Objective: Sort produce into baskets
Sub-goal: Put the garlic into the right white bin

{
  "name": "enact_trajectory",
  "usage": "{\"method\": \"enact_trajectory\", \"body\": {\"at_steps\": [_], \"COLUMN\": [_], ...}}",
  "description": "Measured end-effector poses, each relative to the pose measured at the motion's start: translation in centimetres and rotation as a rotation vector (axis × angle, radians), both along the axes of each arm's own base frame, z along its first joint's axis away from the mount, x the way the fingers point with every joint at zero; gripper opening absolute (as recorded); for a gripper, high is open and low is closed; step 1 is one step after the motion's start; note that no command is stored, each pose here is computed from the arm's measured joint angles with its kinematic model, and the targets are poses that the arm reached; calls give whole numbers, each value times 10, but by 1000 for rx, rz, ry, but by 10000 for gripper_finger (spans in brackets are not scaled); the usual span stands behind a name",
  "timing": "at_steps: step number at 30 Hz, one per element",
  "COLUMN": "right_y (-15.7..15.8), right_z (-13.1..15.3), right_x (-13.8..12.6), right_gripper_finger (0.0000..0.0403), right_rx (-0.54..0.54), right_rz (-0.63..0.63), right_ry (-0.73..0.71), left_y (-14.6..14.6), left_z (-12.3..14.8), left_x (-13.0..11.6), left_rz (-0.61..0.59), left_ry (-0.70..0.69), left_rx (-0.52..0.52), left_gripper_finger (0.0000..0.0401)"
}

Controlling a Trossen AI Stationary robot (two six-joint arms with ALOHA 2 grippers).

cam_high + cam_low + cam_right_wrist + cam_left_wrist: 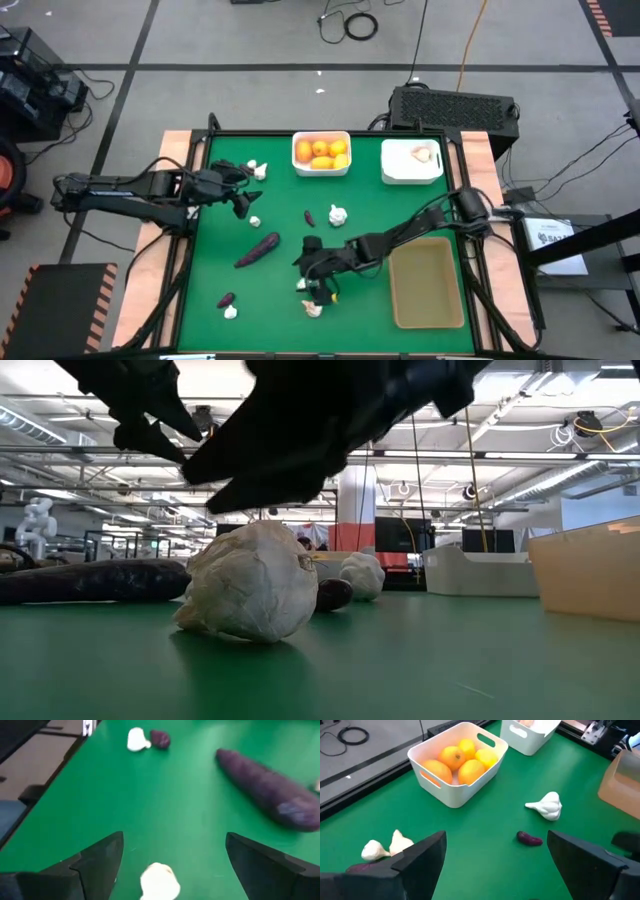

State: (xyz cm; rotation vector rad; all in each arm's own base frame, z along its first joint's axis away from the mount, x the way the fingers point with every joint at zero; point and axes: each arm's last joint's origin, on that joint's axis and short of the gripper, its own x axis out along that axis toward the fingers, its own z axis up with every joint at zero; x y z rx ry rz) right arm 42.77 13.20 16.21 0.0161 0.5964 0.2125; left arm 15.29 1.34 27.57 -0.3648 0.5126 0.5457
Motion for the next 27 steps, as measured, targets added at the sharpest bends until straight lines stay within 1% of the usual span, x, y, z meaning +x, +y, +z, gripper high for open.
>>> {"method": "enact_trajectory", "body": {"at_steps": [4,9,15,22,27], "right_y": [2,2,4,7,6], "right_z": [-16,-27,-28,-31,-32], "right_x": [5,2,0,-1,-1], "right_gripper_finger": [341,337,315,299,276], "right_rx": [1,4,4,27,33], "right_rz": [-6,-25,-22,-41,-49], "right_ry": [41,116,131,154,163], "left_y": [-1,-1,-1,-1,-1], "left_z": [0,0,0,0,0], "left_x": [0,0,0,0,0], "left_rz": [-12,-19,-19,-19,-19], "left_ry": [-1,0,0,0,0], "left_rx": [-15,-21,-21,-22,-22], "left_gripper_finger": [349,349,349,349,349]}}
